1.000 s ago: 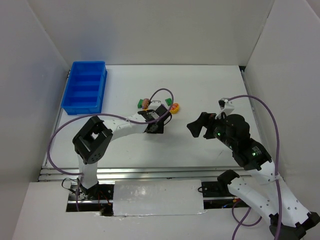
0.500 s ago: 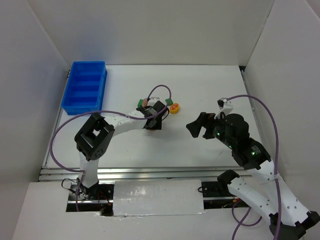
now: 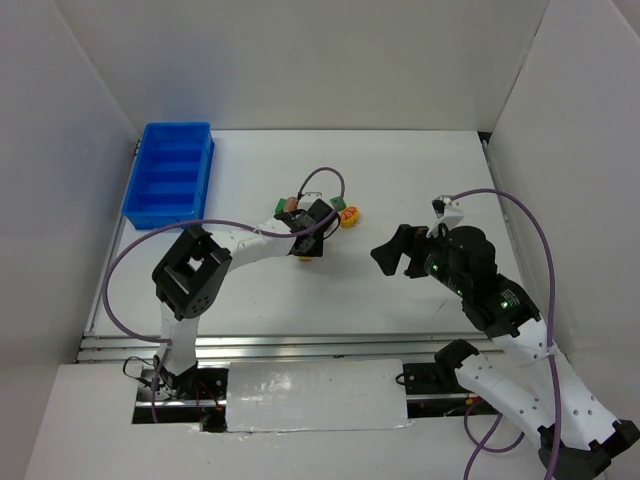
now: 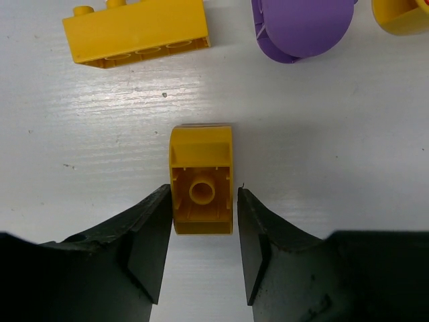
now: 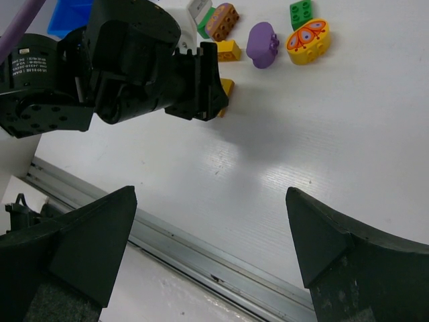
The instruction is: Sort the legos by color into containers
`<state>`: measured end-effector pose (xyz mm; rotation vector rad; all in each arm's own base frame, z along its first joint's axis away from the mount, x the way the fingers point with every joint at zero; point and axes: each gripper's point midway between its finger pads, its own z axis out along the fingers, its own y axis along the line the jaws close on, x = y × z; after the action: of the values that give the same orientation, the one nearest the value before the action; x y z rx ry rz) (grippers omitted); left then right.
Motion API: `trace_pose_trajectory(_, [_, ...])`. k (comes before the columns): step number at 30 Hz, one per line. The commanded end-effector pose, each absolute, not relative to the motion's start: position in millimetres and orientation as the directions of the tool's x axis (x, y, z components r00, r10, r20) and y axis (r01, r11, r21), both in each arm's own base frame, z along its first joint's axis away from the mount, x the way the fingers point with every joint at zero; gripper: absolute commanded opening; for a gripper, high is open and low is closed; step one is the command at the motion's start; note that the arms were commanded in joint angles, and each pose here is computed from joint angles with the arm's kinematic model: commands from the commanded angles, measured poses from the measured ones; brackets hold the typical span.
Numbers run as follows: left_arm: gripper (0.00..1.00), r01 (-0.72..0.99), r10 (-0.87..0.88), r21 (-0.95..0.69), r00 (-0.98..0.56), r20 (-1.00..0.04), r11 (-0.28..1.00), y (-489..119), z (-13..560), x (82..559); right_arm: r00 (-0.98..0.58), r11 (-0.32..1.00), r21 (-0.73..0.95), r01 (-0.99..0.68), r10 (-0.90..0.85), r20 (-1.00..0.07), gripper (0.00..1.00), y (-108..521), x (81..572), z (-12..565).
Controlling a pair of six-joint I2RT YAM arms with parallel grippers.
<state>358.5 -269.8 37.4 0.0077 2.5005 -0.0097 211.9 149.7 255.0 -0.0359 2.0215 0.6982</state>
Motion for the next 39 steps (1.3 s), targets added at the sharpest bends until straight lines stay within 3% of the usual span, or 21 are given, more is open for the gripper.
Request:
trace_pose_trajectory(1, [0.54,0.012,-0.004,-0.022,-0.782,-0.623,1.000,-276,46,369,-0.515,0.823,0.454,-0.340,0.241,-0.823,1.00,156,214,260])
trace_pose_trajectory(5, [0.23,0.013,-0.010,-0.031,-0.779,-0.627,0.999,-277,50,369,-0.519,0.822,0.456,-0.342,0.239,-0.821,1.00,157,215,259])
trace_pose_trajectory(10, [0.24,0.023,0.009,-0.016,-0.791,-0.611,1.000,-278,40,369,-0.524,0.822,0.454,-0.343,0.234,-0.819,1.00,158,216,258])
trace_pose_trajectory(12, [0.00,0.019,-0.004,-0.031,-0.790,-0.613,0.999,-279,43,368,-0.520,0.822,0.456,-0.340,0.240,-0.820,1.00,158,217,257])
trace_pose_trajectory(18, [0.00,0.121,-0.064,-0.221,-0.729,-0.681,0.968,-292,112,353,-0.481,0.811,0.501,-0.303,0.324,-0.815,1.00,155,223,261])
trace_pose_trajectory(21, [0.00,0.345,-0.103,-0.404,-0.639,-0.762,0.847,-311,200,329,-0.425,0.788,0.533,-0.308,0.388,-0.818,1.00,151,222,274])
trace_pose_trajectory(25, [0.00,0.609,-0.080,-0.556,-0.631,-0.772,0.566,-327,258,274,-0.383,0.717,0.543,-0.438,0.398,-0.834,0.97,164,213,298])
trace_pose_trajectory(30, [0.00,0.812,-0.155,-0.538,-0.515,-0.843,0.227,-316,337,214,-0.365,0.415,0.453,-0.789,0.276,-0.889,0.91,207,157,332])
trace_pose_trajectory(34, [0.00,0.899,-0.148,-0.437,-0.427,-0.892,0.040,-303,369,166,-0.313,0.316,0.409,-0.856,0.313,-0.897,0.88,209,137,360])
trace_pose_trajectory(39, [0.00,0.913,-0.171,-0.402,-0.409,-0.896,-0.076,-295,381,139,-0.323,0.141,0.389,-0.910,0.345,-0.881,0.78,219,116,389])
